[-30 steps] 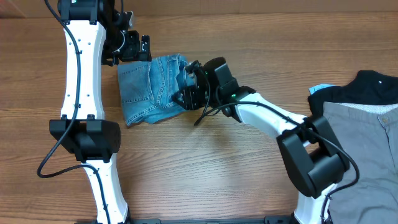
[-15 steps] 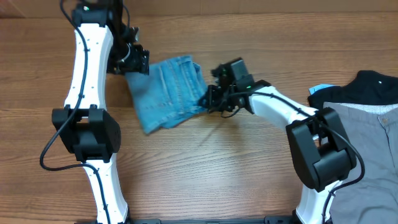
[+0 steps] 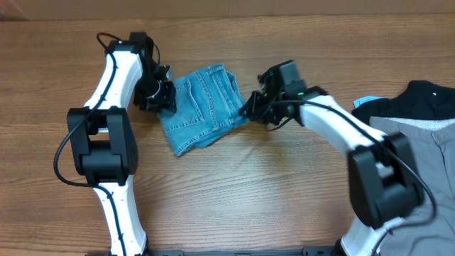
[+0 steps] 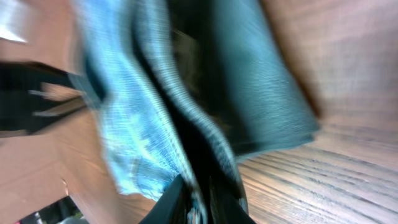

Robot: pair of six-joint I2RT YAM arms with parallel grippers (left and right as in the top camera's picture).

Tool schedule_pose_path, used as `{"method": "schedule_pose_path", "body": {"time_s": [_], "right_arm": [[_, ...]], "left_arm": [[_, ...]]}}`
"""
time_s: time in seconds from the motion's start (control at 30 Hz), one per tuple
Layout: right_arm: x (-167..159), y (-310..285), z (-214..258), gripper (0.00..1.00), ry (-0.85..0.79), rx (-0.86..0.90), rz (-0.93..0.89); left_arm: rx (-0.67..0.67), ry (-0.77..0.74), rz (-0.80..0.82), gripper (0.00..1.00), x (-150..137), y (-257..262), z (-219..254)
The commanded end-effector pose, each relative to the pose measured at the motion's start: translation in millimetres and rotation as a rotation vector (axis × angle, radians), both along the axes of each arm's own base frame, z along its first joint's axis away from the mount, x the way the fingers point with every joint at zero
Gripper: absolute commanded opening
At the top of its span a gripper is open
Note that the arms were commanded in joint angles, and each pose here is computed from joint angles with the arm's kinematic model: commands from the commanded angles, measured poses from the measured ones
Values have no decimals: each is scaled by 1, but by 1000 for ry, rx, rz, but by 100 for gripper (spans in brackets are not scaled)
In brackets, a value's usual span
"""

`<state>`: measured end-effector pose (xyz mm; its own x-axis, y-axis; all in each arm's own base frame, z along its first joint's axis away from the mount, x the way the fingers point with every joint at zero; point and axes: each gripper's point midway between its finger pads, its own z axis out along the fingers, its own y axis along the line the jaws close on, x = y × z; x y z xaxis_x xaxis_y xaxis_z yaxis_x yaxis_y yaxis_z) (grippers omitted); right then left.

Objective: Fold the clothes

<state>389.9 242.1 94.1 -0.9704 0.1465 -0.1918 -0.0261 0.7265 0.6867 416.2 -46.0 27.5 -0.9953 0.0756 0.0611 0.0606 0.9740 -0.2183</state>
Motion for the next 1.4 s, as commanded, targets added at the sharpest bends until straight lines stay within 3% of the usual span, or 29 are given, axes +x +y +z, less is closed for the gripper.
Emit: {"method": "schedule_pose_path", "body": {"time_s": [0.0,0.1,0.23,0.43,0.63,0.83,0.97,1.0,1.13,1.23,1.37], "right_arm": [[2,5,57,10,-192,39,65],[-3,26,64,4,-233,72,120],[-5,45,40,4,-222,24,127],[10,-4,8,4,-150,-195,-66],[25,-64,16,4,-95,-183,-181],[7,-20,68,26,-199,171,128],[-2,7,76,41,-229,203,191],[-2,11,73,38,-233,183,187],[2,18,52,11,-248,55,151],[9,8,22,4,-204,-56,89],[27,-12,-25,4,-110,-122,-23]], "left_arm": [[-21,24,-13,45,-9,-3,-8],[-44,18,-11,45,-7,-7,-8],[-73,17,-8,44,-7,-12,-6],[-72,26,-8,45,-9,-11,-6],[-72,20,-8,45,-7,-11,-6],[-73,20,-8,45,-7,-12,-6],[-72,18,-5,45,-7,-12,-6],[-72,18,-5,45,-7,-12,-6],[-72,18,-5,45,-7,-12,-6],[-72,18,-5,45,-7,-12,-6],[-73,17,-5,45,-7,-12,-6]]}}
